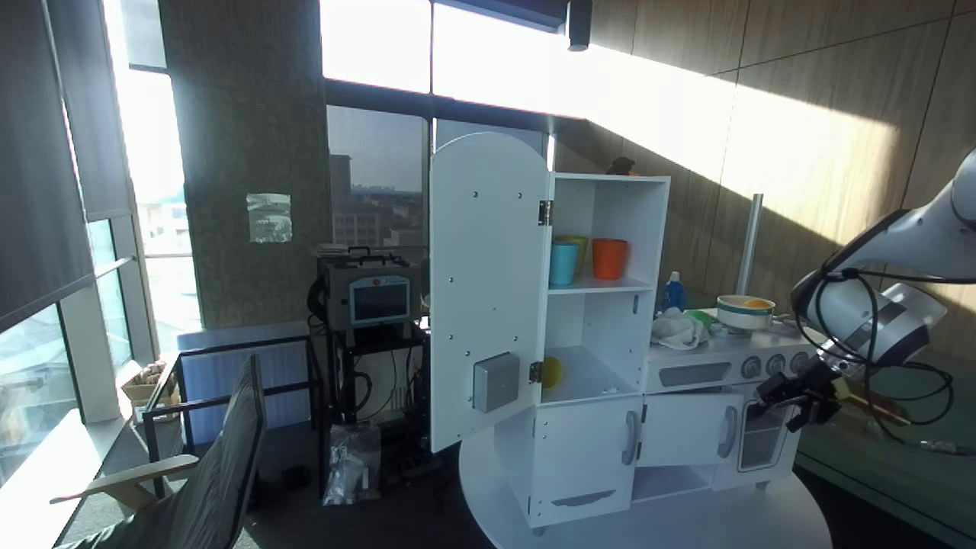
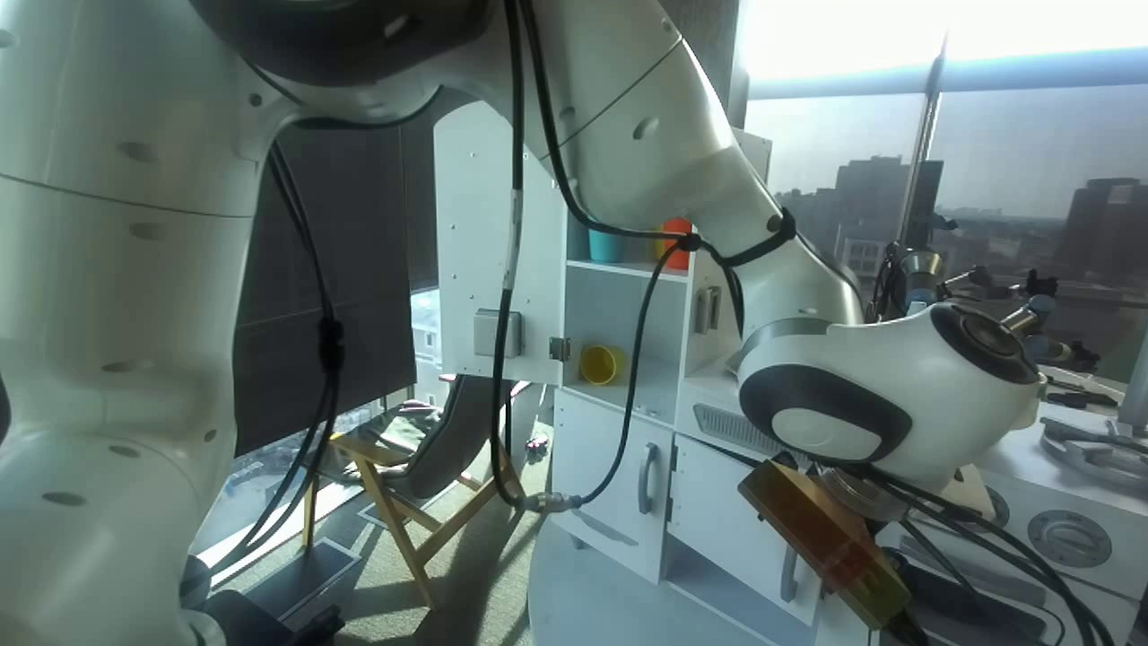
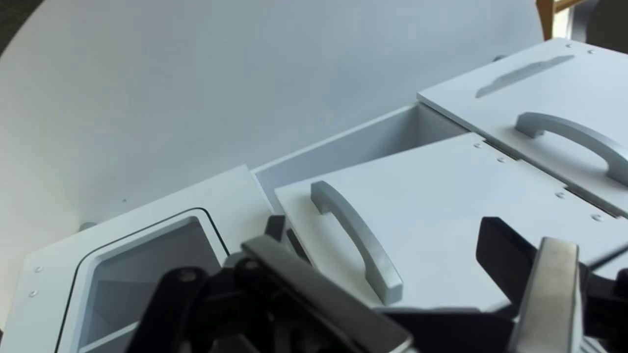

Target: Open the middle cabinet door at the bottom and close the top left cabinet door

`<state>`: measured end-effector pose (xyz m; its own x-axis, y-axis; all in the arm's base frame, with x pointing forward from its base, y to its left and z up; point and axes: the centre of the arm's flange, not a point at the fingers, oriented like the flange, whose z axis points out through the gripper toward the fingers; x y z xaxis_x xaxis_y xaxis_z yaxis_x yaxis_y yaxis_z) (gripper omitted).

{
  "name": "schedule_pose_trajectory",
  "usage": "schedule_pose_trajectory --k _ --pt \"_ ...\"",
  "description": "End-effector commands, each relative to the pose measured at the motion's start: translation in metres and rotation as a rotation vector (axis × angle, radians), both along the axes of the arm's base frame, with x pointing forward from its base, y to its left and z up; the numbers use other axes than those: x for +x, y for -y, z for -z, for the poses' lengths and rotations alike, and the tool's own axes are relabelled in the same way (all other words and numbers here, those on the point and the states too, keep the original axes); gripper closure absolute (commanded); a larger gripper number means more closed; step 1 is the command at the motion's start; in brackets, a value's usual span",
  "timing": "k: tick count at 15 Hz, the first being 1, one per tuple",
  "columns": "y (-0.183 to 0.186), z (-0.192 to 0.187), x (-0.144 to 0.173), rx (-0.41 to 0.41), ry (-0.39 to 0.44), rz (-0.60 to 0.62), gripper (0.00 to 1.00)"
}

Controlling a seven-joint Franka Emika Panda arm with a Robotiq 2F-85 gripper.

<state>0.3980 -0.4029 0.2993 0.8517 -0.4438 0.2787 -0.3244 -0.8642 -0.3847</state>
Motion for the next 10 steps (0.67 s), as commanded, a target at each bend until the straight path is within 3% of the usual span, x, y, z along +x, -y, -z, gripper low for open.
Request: schedule_pose_trajectory --k 1,6,10 --pt "0.005 -0.051 -0.004 0.141 0.145 0.040 0.00" --pt "0.019 -0.072 0.037 0.320 0.249 0.120 0.00" --pt "0.030 -0.057 0.062 0.412 0.207 0.257 0.00"
